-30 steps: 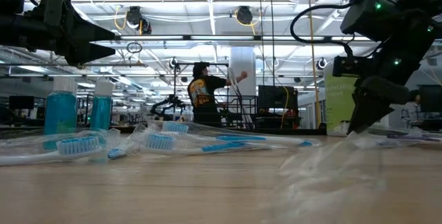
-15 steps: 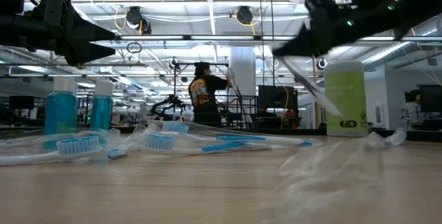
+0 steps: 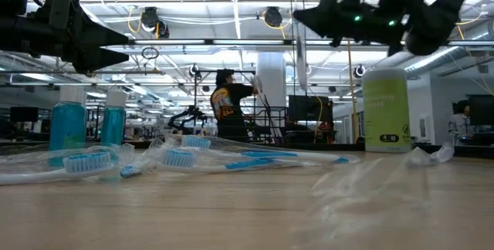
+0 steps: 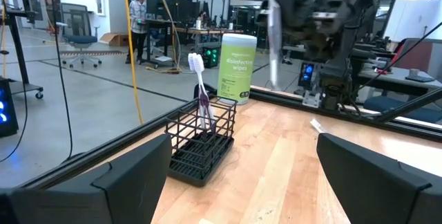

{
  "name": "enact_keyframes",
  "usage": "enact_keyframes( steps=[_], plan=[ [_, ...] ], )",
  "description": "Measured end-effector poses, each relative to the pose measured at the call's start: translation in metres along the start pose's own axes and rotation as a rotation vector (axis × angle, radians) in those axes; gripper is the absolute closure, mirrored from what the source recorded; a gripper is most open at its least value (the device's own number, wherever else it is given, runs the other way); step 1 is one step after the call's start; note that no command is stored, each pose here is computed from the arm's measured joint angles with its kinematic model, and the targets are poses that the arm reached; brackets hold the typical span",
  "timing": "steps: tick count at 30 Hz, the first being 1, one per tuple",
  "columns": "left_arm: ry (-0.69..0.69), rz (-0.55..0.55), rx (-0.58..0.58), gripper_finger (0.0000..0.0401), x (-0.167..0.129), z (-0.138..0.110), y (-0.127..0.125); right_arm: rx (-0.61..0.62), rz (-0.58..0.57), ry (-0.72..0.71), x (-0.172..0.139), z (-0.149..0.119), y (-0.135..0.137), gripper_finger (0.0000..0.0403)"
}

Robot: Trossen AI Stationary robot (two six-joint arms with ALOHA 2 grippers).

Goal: Pick & Place toothbrushing station
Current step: Put the violet toothbrush into the right compartment of the wire organizer

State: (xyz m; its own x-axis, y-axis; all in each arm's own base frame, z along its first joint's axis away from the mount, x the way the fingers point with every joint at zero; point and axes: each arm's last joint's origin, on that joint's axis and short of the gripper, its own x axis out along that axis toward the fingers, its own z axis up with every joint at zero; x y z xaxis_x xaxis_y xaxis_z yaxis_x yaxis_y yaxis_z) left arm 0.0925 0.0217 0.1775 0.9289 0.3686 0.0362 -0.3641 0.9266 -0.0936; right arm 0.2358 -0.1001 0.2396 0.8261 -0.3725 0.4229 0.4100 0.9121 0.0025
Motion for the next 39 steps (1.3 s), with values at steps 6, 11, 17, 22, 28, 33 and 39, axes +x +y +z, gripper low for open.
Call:
enact_keyframes(
  steps=[6,11,17,22,28,33,39],
  plan=[
    [0.000,0.000,0.000,0.0034,0.000,0.000,0.000,-0.012,-0.053,-0.016,0.030,-0.017,-0.017,0.0387],
    [0.000,0.000,0.000,0.0034,0.000,0.000,0.000,-0.004,-0.046,-0.009,0.053,-0.031,-0.024,0.0387],
    [0.000,0.000,0.000,0.0034,0.000,0.000,0.000,-0.019,-0.057,0.058,0.059,-0.055,-0.027,0.0387],
    [0.000,0.000,0.000,0.0034,0.000,0.000,0.000,-0.045,-0.074,0.108,0.054,-0.069,-0.033,0.0387],
    [0.000,0.000,0.000,0.0034,0.000,0.000,0.000,-0.017,-0.087,0.106,0.054,-0.068,-0.036,0.0386],
    [-0.001,0.000,0.000,0.0034,0.000,0.000,0.000,0.008,-0.087,0.183,0.053,-0.075,-0.035,0.0374],
    [0.000,0.000,0.000,0.0034,0.000,0.000,0.000,0.014,-0.092,0.301,0.050,-0.086,-0.035,0.0353]
  ],
)
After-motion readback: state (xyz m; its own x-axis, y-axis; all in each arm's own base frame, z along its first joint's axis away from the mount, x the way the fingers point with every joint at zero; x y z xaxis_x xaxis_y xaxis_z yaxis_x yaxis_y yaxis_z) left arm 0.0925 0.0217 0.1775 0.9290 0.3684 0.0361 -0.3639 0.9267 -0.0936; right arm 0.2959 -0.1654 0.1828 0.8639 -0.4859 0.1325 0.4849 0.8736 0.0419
